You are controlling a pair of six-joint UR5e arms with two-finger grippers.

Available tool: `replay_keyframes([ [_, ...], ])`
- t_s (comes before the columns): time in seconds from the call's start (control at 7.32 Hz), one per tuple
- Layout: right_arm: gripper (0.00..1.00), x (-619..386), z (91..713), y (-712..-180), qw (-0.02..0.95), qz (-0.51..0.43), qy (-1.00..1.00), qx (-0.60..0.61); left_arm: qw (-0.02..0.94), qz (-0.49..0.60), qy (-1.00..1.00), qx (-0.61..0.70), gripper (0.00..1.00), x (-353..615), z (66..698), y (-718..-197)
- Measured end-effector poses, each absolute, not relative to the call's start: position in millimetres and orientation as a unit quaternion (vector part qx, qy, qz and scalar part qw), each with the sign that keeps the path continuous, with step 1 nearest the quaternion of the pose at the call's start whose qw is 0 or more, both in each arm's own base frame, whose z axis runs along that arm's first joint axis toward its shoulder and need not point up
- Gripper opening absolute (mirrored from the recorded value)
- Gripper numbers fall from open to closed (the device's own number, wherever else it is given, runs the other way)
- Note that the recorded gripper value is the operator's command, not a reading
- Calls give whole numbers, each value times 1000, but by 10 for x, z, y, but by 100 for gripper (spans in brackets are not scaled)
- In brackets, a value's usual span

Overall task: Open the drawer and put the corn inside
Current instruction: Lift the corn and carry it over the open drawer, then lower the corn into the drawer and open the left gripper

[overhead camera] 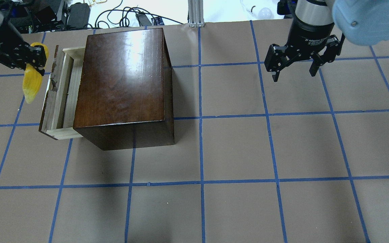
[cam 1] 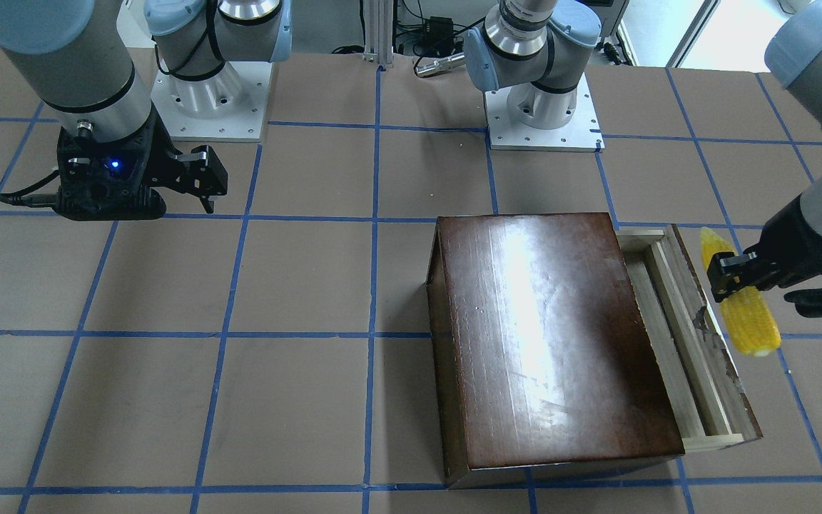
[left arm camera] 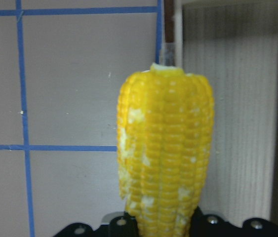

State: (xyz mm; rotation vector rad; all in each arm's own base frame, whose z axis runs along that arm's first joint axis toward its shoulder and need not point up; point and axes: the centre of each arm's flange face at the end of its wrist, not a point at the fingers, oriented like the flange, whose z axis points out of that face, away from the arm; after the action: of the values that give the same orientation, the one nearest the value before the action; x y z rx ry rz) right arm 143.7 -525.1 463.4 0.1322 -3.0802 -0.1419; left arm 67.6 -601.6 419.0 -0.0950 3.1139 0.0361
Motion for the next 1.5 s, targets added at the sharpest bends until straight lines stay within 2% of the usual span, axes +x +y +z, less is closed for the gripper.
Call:
replay_keyframes([
  [0.68,100,1436,4639,-5248,28,-45,-998,43,-18,45,997,-63,0,487,3702,-6096],
  [0.82,100,1435,4640,-5248,28,-45,-998,43,-19,51,996,-65,37,490,3632,-6110],
  [0.96,100,1434,4639,-5249,28,-45,-998,43,-20,57,996,-65,67,494,3569,-6119],
  [1.09,100,1433,4639,-5249,28,-46,-998,43,-20,61,996,-64,78,496,3518,-6121],
  [1.23,100,1433,4640,-5249,28,-45,-998,43,-21,62,996,-64,96,498,3492,-6122],
  [1.37,100,1433,4641,-5248,28,-45,-998,43,-21,63,996,-65,100,503,3482,-6123],
  [1.5,100,1433,4640,-5249,28,-45,-998,42,-21,63,996,-65,100,506,3482,-6122],
])
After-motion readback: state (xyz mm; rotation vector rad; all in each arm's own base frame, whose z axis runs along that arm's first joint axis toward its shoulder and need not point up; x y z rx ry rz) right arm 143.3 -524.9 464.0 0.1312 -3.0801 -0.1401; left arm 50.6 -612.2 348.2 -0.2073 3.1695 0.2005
